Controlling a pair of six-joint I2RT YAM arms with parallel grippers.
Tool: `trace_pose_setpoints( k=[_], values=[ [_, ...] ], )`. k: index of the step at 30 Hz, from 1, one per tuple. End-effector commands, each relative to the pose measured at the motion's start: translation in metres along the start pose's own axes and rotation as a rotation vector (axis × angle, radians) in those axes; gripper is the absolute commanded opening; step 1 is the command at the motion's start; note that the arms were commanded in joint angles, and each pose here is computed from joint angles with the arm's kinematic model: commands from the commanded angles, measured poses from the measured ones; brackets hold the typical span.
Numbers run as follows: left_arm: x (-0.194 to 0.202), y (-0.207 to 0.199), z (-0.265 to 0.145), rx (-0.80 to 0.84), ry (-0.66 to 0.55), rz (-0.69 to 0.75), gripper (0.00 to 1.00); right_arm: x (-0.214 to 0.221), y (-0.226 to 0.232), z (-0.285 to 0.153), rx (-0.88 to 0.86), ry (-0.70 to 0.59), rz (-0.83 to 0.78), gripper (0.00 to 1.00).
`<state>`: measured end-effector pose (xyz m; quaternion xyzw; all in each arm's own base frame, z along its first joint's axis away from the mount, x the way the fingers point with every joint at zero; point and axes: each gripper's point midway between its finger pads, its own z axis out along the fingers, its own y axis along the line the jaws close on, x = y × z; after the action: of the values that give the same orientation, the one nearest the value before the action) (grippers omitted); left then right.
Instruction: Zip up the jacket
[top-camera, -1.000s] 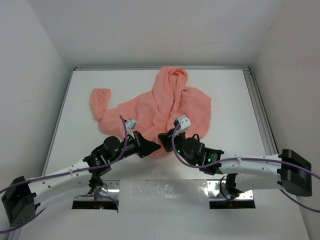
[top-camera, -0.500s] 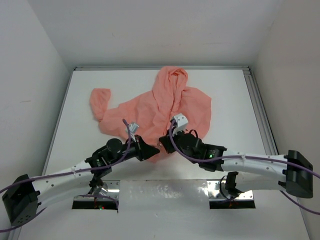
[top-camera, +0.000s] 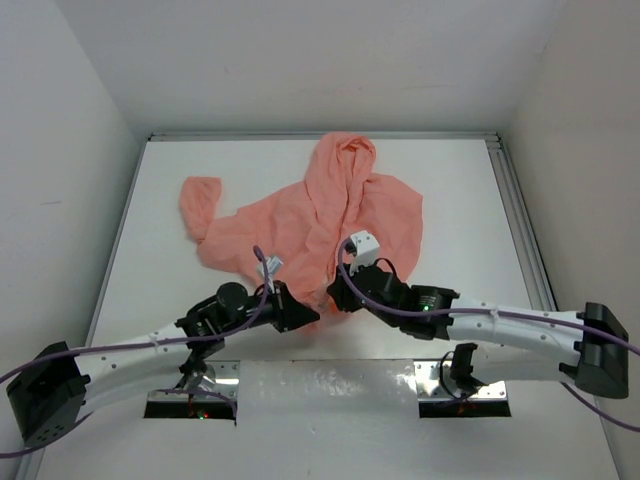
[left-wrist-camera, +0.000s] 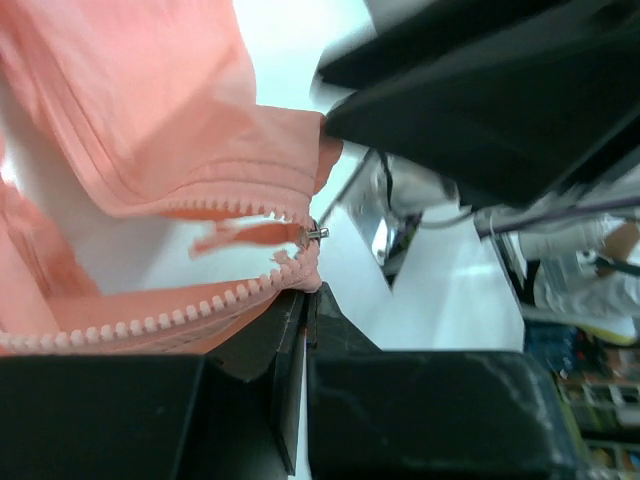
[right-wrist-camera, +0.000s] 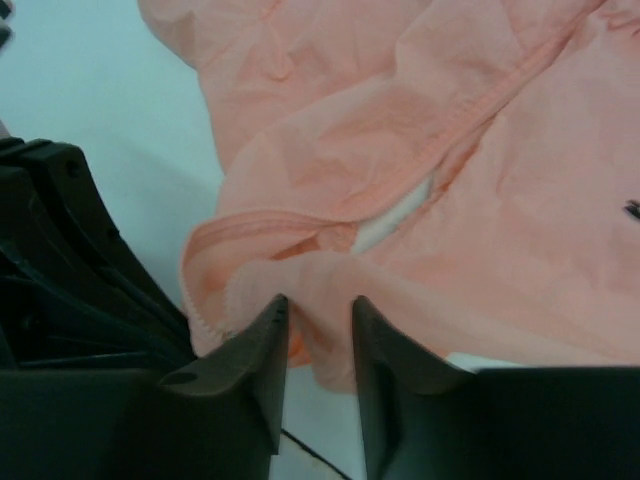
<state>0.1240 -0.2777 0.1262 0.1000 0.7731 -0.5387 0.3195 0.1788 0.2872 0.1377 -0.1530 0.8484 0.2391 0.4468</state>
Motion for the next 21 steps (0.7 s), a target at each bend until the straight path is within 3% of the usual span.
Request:
trace_pose_setpoints(
  k=[1,2,5,8,9,10,11,12,13,18,21],
  values=[
    [0.024,-0.003,-0.009,0.053,0.074,-0.06,0.0,-0.02,-0.001,-0.018,-0.01,-0.013,0.033,0.35],
    [0.024,-0.005,-0.009,0.062,0.08,-0.063,0.0,-0.017,0.001,-0.022,-0.03,0.01,0.031,0.49],
    [0.028,-0.005,-0.01,0.073,0.091,-0.085,0.0,0.0,0.011,-0.037,-0.125,0.091,0.03,0.64],
    [0.033,-0.005,-0.011,0.094,0.112,-0.118,0.0,0.013,0.016,-0.05,-0.199,0.125,0.058,0.68],
    [0.032,-0.009,-0.01,0.11,0.116,-0.117,0.0,0.011,0.018,-0.056,-0.228,0.114,0.086,0.66],
    [0.035,-0.007,-0.01,0.105,0.129,-0.123,0.0,0.021,0.021,-0.057,-0.263,0.122,0.093,0.57],
    [0.036,-0.006,-0.01,0.1,0.129,-0.132,0.0,0.027,0.031,-0.062,-0.329,0.144,0.103,0.4],
    [0.037,-0.005,-0.01,0.102,0.127,-0.136,0.0,0.03,0.039,-0.068,-0.378,0.145,0.124,0.06],
    [0.039,-0.005,-0.01,0.103,0.141,-0.152,0.0,0.038,0.044,-0.066,-0.417,0.137,0.136,0.0],
    [0.043,-0.006,-0.011,0.127,0.152,-0.19,0.0,0.058,0.048,-0.057,-0.412,0.143,0.112,0.0],
    [0.042,-0.01,-0.01,0.145,0.164,-0.208,0.0,0.069,0.053,-0.052,-0.416,0.138,0.078,0.26]
  ],
)
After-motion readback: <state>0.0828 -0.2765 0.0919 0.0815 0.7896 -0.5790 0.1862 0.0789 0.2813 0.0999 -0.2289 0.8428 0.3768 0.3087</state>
